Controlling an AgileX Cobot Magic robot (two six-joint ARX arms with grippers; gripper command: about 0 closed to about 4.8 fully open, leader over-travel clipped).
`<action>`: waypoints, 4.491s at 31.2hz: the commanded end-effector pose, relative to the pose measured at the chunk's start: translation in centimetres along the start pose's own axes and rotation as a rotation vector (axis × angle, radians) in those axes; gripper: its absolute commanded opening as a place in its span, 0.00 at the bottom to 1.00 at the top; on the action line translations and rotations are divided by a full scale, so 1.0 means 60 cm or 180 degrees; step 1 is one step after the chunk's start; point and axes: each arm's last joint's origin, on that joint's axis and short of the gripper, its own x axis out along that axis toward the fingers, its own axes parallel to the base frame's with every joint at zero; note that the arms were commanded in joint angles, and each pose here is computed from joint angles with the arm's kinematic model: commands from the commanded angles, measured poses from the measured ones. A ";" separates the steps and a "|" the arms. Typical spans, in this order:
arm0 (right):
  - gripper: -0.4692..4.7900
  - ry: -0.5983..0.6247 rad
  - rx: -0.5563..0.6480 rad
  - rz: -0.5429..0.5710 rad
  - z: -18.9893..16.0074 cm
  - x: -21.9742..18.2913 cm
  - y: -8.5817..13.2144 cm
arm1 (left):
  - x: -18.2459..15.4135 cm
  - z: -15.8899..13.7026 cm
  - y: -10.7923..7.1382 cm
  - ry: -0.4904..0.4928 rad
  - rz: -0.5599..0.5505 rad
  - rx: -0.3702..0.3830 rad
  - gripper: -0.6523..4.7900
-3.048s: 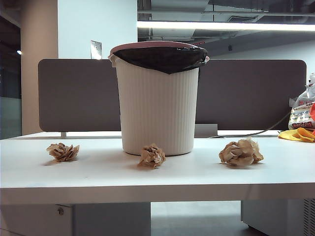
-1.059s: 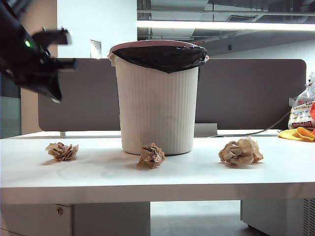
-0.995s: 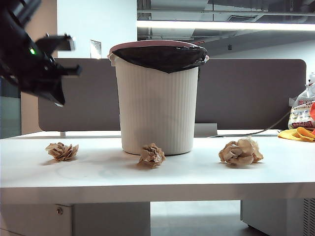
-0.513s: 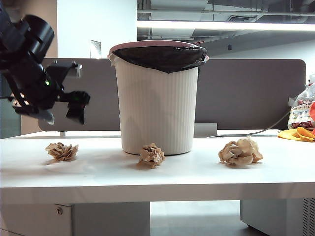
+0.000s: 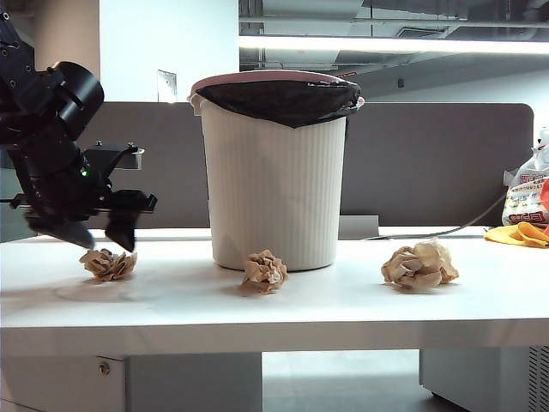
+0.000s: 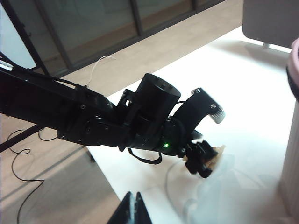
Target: Pick up all the trash on the table and put it in the trash can.
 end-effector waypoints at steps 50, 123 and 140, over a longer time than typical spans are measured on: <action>0.07 0.0191 0.0086 -0.0079 -0.002 -0.022 0.005 | -0.029 0.069 -0.001 0.0589 -0.0273 0.0027 1.00; 0.07 -0.0091 -0.0329 -0.1473 0.117 -0.173 -0.019 | -0.158 0.352 -0.156 -0.1778 -0.1267 0.0327 1.00; 0.07 -0.0068 -0.0328 -0.1377 0.116 -0.173 -0.017 | -0.233 0.375 -0.171 -0.2390 -0.1711 0.0791 1.00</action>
